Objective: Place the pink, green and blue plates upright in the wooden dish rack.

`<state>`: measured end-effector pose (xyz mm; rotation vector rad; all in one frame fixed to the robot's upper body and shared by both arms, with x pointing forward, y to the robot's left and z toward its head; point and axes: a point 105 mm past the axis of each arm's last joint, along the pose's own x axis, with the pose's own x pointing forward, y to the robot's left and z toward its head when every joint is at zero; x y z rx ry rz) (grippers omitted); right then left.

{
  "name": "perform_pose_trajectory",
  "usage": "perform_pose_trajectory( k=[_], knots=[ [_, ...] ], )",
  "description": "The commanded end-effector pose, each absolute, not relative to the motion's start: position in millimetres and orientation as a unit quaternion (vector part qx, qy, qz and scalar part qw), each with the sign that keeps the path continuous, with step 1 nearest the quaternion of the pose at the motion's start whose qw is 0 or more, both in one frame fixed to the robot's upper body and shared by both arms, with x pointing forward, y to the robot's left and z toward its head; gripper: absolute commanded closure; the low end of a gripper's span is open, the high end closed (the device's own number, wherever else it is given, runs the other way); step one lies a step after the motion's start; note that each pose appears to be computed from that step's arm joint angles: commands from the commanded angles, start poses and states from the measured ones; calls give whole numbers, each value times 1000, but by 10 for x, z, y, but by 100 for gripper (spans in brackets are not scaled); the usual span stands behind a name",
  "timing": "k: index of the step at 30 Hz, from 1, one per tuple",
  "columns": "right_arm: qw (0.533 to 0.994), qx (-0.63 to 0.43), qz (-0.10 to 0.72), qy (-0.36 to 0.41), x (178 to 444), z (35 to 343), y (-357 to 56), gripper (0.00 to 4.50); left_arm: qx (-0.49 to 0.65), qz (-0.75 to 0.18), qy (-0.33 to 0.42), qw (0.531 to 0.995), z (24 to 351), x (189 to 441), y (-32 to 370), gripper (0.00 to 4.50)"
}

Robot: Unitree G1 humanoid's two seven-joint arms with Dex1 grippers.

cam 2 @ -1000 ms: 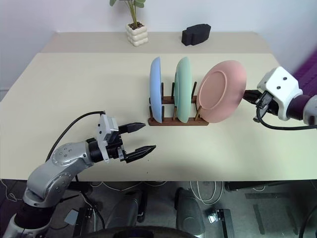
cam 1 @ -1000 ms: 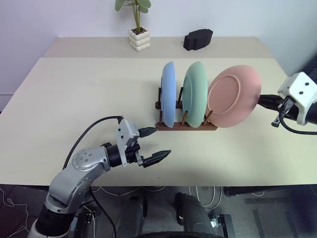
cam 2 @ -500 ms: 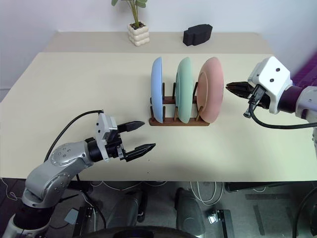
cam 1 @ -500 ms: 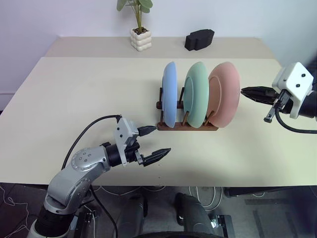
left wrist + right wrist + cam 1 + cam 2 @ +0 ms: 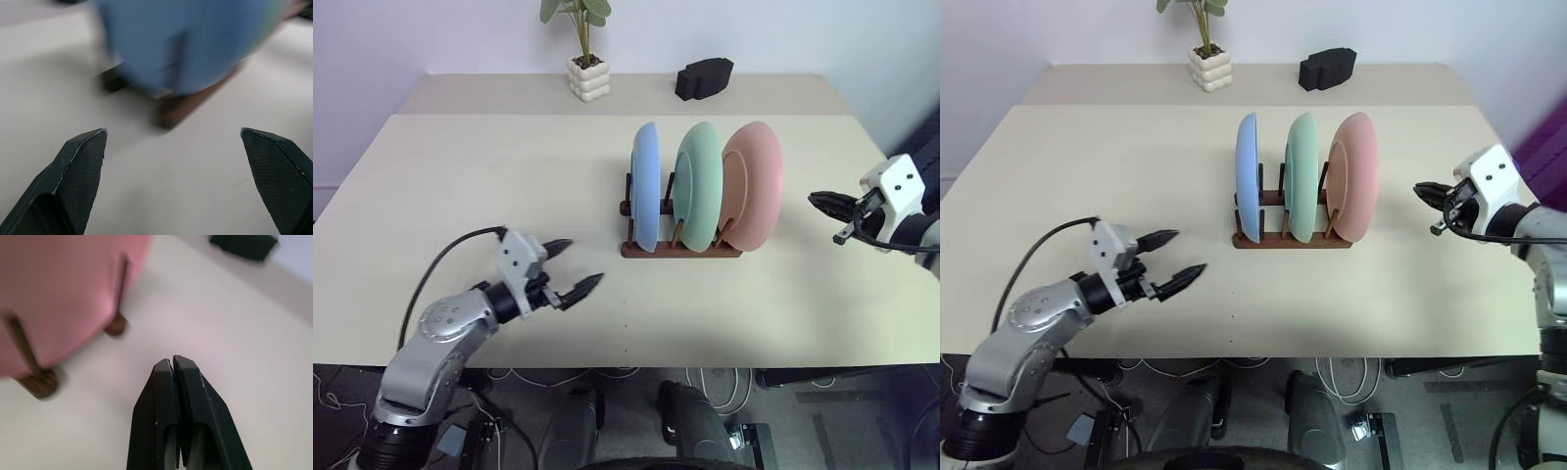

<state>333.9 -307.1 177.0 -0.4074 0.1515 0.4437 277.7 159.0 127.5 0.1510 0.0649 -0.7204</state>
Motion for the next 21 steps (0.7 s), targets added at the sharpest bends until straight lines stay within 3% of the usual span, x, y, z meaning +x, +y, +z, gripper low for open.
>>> perform_pose_trajectory(
  k=[1,5,21],
  knots=[
    [957,-190,214,52,3363,1766,-3097,446,89,-310,10,947,1312,2829,1799,0],
    [964,-159,206,54,3370,1536,-3125,446,96,-280,35,954,1110,2847,2011,0],
    [974,-110,187,64,3250,1233,-3133,446,73,-276,35,958,1199,2842,1961,0]
  ],
)
